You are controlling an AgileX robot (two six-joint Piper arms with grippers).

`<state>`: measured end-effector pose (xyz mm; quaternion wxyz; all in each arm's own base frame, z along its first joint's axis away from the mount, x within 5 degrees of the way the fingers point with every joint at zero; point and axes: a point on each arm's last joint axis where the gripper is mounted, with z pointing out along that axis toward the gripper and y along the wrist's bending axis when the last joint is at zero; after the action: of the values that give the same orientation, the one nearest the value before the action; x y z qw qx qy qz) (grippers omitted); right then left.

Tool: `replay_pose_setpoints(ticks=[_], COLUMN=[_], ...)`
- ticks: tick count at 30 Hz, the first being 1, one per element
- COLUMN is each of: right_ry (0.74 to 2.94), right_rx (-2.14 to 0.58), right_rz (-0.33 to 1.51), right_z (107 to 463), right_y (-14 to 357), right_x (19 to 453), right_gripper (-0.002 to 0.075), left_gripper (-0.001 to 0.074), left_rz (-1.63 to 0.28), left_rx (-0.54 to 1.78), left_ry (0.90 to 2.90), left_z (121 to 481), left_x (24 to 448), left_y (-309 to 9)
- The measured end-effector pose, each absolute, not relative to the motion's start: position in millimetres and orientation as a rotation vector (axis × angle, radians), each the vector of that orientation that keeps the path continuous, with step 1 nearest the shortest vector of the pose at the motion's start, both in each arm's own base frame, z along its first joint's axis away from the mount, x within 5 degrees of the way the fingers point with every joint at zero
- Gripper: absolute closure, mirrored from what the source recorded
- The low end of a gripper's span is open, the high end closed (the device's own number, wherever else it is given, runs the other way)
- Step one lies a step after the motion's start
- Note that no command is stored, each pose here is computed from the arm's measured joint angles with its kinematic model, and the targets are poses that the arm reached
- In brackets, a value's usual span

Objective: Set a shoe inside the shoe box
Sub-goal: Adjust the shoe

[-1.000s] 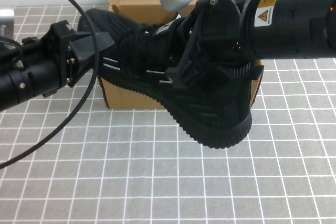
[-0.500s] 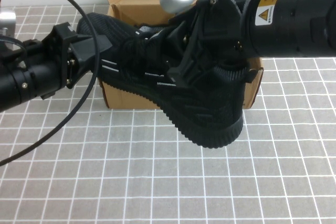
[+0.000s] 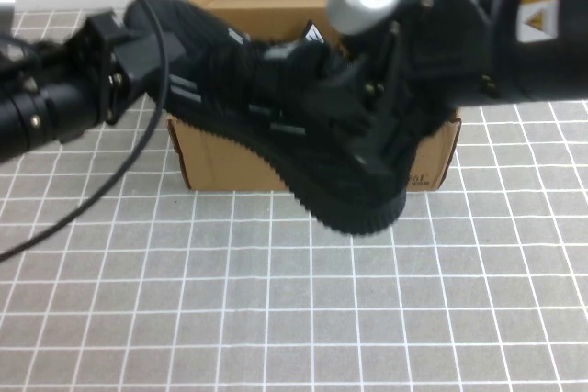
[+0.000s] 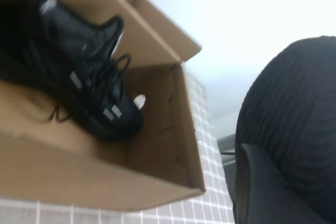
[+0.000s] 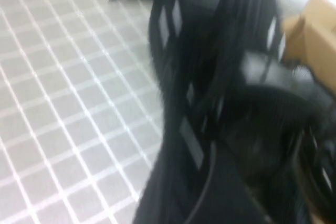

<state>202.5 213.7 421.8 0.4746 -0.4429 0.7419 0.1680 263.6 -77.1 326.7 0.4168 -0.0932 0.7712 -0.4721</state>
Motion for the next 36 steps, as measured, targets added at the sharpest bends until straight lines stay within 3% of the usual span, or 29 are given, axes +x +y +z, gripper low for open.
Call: replay_pose_setpoints(ticks=[6, 13, 19, 30, 36], right_ry=[1.935, 2.027, 2.062, 2.109, 2.133], right_rx=[-1.039, -0.783, -0.713, -0.724, -0.571], right_rz=[0.304, 0.144, 0.134, 0.085, -0.022], right_z=[427.2, 447.6, 448.8, 440.8, 442.2], right_y=[189.0, 144.4, 138.7, 142.3, 131.2], right_x=[190.9, 174.4, 172.9, 179.2, 184.1], right_gripper=[0.0363, 0.0553, 0.0703, 0.0727, 0.0728], left_gripper=[0.0568, 0.0568, 0.0568, 0.0569, 0.0569], left_rz=[-1.149, -1.176, -1.253, -1.305, -1.251], left_rx=[-0.237, -0.391, -0.491, -0.492, -0.543], left_ry=[1.888, 1.907, 1.927, 1.923, 1.948], left_z=[341.1, 334.9, 331.4, 340.1, 326.0], left_x=[269.1, 282.9, 312.3, 352.3, 362.4], left_y=[-74.6, -72.3, -77.2, -123.3, -140.3])
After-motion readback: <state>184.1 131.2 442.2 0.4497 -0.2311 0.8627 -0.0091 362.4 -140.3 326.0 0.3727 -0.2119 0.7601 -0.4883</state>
